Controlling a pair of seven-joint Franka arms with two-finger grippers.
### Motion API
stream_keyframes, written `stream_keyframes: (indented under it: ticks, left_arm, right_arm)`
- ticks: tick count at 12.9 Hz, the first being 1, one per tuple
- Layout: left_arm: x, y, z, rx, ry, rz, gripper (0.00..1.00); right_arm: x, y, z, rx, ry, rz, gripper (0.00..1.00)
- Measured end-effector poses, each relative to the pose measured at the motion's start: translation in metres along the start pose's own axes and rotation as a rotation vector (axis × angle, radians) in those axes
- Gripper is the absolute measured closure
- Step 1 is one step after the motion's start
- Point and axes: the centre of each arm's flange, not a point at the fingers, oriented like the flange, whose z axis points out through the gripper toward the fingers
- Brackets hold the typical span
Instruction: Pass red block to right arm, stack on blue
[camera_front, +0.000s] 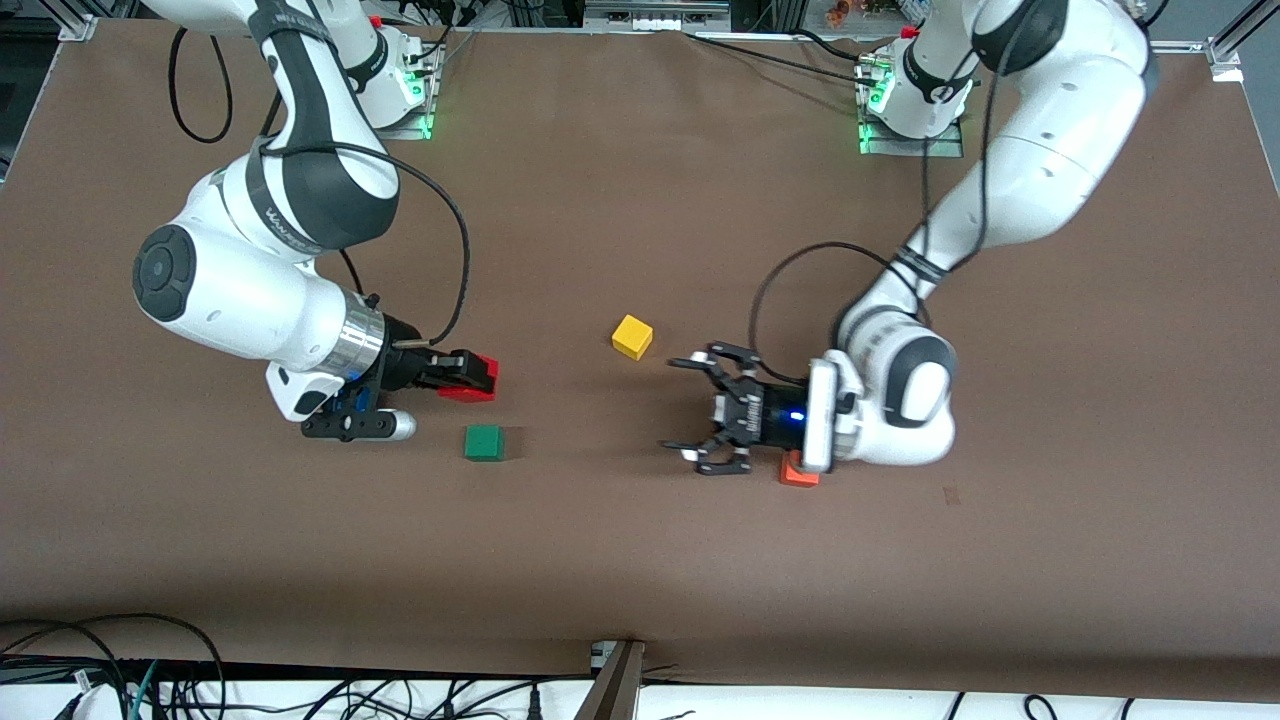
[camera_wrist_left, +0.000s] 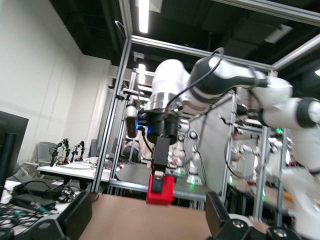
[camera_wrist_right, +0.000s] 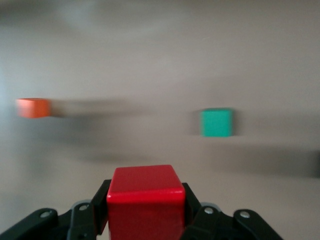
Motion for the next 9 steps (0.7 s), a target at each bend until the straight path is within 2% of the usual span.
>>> stream_keyframes:
  ticks: [3, 5, 9]
  left_arm:
    - [0.025, -0.004, -0.122, -0.046, -0.128, 0.083, 0.0]
    - [0.039, 0.0, -0.176, -0.064, -0.206, 0.119, 0.0]
    - [0.04, 0.004, -0.238, -0.096, -0.425, 0.141, 0.0]
  right_arm:
    - [0.008, 0.058, 0.035, -0.166, -0.044, -0.047, 0.42]
    - [0.005, 0.095, 0.065, -0.256, -0.08, -0.041, 0.42]
    - [-0.006, 0.155, 0.105, -0.346, -0.084, -0.022, 0.42]
